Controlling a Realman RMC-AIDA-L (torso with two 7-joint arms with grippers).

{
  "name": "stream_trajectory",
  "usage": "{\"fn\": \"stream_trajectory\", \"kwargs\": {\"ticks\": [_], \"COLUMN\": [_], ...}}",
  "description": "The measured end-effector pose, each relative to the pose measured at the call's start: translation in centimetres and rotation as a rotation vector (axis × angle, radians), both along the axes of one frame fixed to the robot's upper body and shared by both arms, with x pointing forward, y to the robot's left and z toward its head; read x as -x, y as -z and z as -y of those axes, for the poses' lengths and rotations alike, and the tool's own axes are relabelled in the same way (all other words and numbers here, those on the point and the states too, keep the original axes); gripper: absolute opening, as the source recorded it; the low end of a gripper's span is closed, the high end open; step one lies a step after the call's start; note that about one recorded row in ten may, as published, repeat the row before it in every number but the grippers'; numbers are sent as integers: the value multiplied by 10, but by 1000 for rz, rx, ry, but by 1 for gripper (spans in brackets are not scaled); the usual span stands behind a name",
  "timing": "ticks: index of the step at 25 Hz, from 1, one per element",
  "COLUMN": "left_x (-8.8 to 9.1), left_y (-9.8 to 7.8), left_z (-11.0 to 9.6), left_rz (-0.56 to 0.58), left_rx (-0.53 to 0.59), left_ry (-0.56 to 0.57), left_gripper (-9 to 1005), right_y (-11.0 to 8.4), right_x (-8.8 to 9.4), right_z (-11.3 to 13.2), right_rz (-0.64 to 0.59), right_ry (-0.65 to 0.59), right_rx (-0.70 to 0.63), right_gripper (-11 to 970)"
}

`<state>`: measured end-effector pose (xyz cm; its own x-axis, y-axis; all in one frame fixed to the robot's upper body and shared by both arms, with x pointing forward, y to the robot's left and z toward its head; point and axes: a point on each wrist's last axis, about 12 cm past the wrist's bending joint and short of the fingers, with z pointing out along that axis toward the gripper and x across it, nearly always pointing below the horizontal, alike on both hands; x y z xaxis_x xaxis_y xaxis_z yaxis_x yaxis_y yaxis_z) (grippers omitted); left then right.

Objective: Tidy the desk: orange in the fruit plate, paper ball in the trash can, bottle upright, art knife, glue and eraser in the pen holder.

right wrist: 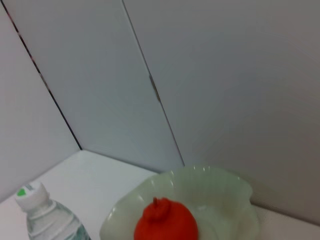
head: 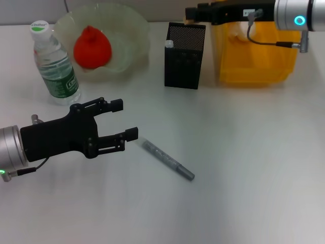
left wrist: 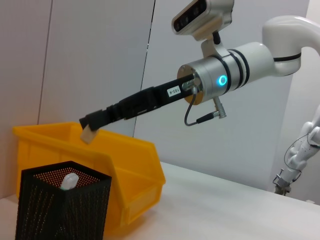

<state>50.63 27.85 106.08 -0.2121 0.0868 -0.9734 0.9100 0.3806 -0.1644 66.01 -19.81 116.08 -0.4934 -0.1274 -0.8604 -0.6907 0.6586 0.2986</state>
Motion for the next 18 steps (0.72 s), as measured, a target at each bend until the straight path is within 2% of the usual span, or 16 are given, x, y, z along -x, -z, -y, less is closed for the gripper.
{"fn": "stream_trajectory", "kwargs": {"ticks": [18], "left_x": [2], "left_y": [0], "left_z": [-3], "left_rz": [-1], "left_rx": [1], "left_ry": [1], "left_gripper": [812], "right_y": [3], "right_x": [-1], "right_z": [-4], "right_rz": [-17], "right_ry": [1], "right_rx": [9], "right_gripper": [566]}}
